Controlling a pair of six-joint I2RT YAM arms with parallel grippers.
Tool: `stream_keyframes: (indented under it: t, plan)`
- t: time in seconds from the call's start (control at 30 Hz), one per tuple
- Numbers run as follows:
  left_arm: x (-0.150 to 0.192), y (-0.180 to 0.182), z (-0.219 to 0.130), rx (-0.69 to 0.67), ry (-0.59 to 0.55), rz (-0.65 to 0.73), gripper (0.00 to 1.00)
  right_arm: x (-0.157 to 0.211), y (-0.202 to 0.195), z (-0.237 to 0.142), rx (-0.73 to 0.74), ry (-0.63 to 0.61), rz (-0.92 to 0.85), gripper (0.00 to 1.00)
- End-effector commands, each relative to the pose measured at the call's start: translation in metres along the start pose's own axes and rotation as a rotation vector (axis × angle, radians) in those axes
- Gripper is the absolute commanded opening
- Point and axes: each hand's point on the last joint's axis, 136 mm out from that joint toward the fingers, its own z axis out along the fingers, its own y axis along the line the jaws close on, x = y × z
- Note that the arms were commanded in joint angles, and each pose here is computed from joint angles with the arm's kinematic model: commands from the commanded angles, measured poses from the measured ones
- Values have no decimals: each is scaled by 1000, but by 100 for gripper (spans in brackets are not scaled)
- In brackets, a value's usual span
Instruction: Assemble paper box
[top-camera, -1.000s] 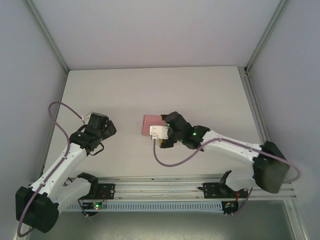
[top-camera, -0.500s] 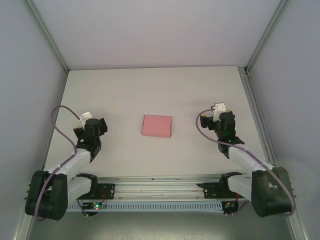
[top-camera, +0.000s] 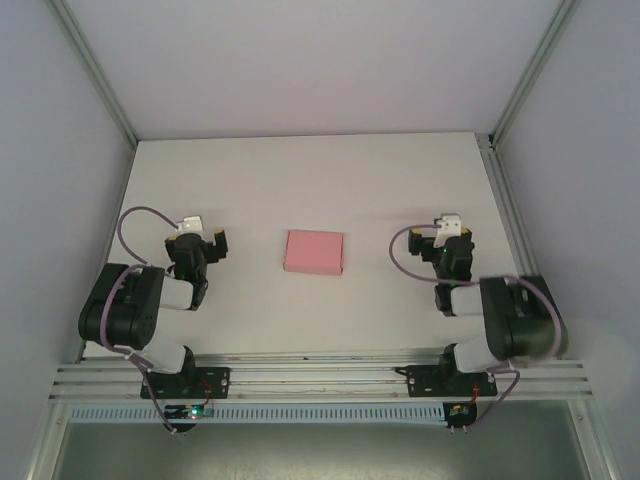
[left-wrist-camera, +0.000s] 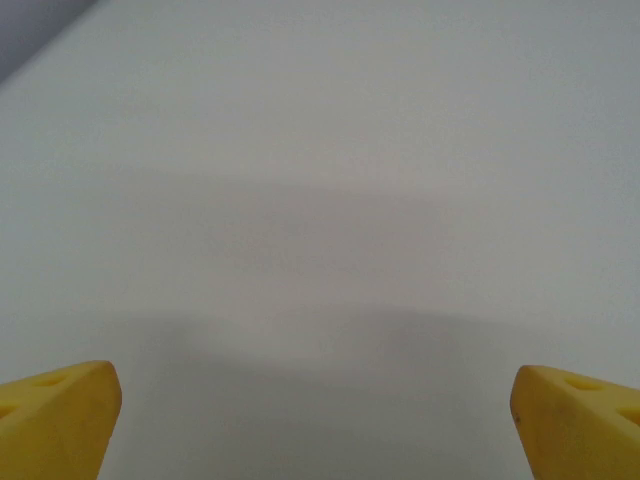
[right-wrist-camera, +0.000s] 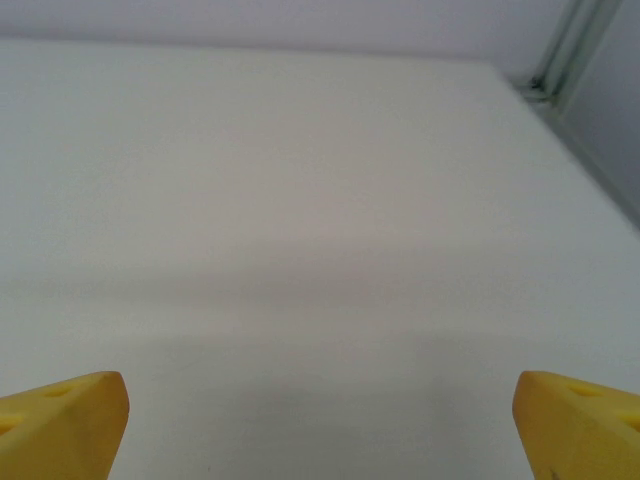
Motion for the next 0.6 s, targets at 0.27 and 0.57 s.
stream_keyframes:
  t: [0.27, 0.57]
  plan:
    - [-42, -2, 6, 16, -113, -9, 100, -42, 1, 7, -9, -123, 38, 98]
    - [-41, -2, 6, 15, -104, -8, 100, -40, 1, 7, -9, -118, 37, 98]
